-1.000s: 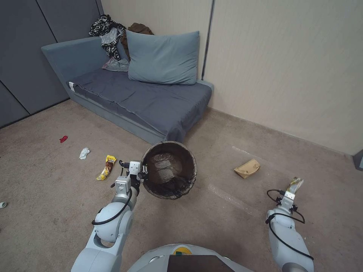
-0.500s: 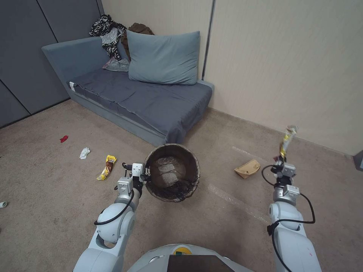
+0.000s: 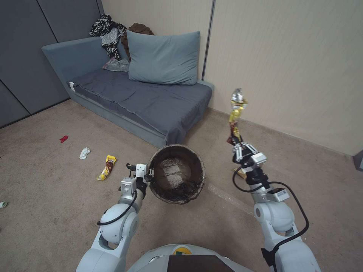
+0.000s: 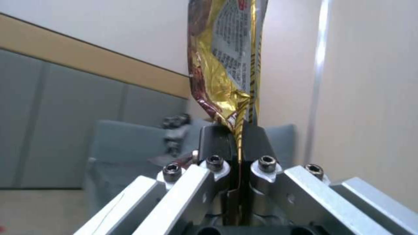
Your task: Pick up the trash bin, then pick up the garbage from the floor and place it into the trash bin.
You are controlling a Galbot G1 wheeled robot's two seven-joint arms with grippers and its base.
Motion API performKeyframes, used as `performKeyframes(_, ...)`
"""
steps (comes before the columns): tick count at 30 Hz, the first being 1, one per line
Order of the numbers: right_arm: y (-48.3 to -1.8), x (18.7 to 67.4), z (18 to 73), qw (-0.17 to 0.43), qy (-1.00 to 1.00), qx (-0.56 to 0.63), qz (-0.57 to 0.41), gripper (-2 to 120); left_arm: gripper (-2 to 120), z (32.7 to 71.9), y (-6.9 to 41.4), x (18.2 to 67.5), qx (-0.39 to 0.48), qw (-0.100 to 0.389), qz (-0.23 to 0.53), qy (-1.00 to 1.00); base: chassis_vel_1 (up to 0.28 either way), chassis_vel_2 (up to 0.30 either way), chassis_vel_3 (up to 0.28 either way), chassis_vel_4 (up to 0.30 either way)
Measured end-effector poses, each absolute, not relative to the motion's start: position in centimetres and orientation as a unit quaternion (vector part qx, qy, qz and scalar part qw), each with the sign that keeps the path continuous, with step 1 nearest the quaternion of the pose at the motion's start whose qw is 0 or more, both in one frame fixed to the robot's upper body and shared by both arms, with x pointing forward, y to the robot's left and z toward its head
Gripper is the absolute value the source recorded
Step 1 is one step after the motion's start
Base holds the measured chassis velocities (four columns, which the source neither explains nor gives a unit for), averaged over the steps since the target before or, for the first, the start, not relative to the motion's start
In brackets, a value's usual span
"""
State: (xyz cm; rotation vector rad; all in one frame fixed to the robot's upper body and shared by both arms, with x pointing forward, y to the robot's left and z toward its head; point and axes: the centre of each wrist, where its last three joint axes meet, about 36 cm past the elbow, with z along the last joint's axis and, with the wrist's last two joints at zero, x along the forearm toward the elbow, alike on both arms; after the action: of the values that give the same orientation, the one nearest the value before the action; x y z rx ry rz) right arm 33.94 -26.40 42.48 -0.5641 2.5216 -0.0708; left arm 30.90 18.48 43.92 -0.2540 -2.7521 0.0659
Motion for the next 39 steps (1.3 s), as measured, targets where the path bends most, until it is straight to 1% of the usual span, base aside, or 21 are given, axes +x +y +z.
performKeyframes(3, -23.9, 33.7, 43.1, 0.265, 0.932, -0.248, -0.012, 0, 3, 44.0, 18.4, 30.9, -0.093, 0.187, 0.023, -0.978, 0.000, 0.000, 0.000, 0.000)
performKeyframes(6, -22.8, 33.6, 43.0, 0.259, 0.930, -0.262, -0.006, 0, 3, 44.0, 18.3, 31.0, -0.094, 0.187, 0.023, -0.978, 0.000, 0.000, 0.000, 0.000)
performKeyframes(8, -20.4, 33.2, 42.5, 0.241, 0.925, -0.295, 0.003, 0, 3, 44.0, 18.1, 31.0, -0.096, 0.187, 0.024, -0.977, 0.000, 0.000, 0.000, 0.000)
performKeyframes(9, -20.4, 33.2, 42.5, 0.241, 0.925, -0.295, 0.003, 0, 3, 44.0, 18.1, 31.0, -0.096, 0.187, 0.024, -0.977, 0.000, 0.000, 0.000, 0.000)
performKeyframes(12, -19.1, 32.8, 41.8, 0.228, 0.922, -0.313, 0.004, 0, 3, 44.0, 18.1, 31.0, -0.097, 0.186, 0.024, -0.977, 0.000, 0.000, 0.000, 0.000)
performKeyframes(15, -17.2, 32.1, 39.8, 0.199, 0.920, -0.337, 0.003, 0, 3, 44.1, 18.1, 31.1, -0.096, 0.186, 0.024, -0.978, 0.000, 0.000, 0.000, 0.000)
performKeyframes(22, -16.1, 31.0, 37.5, 0.175, 0.920, -0.352, 0.004, 0, 3, 44.1, 18.0, 31.2, -0.096, 0.186, 0.025, -0.978, 0.000, 0.000, 0.000, 0.000)
performKeyframes(39, -16.2, 29.1, 32.8, 0.134, 0.924, -0.358, -0.011, 0, 3, 44.1, 18.0, 31.3, -0.095, 0.186, 0.027, -0.978, 0.000, 0.000, 0.000, 0.000)
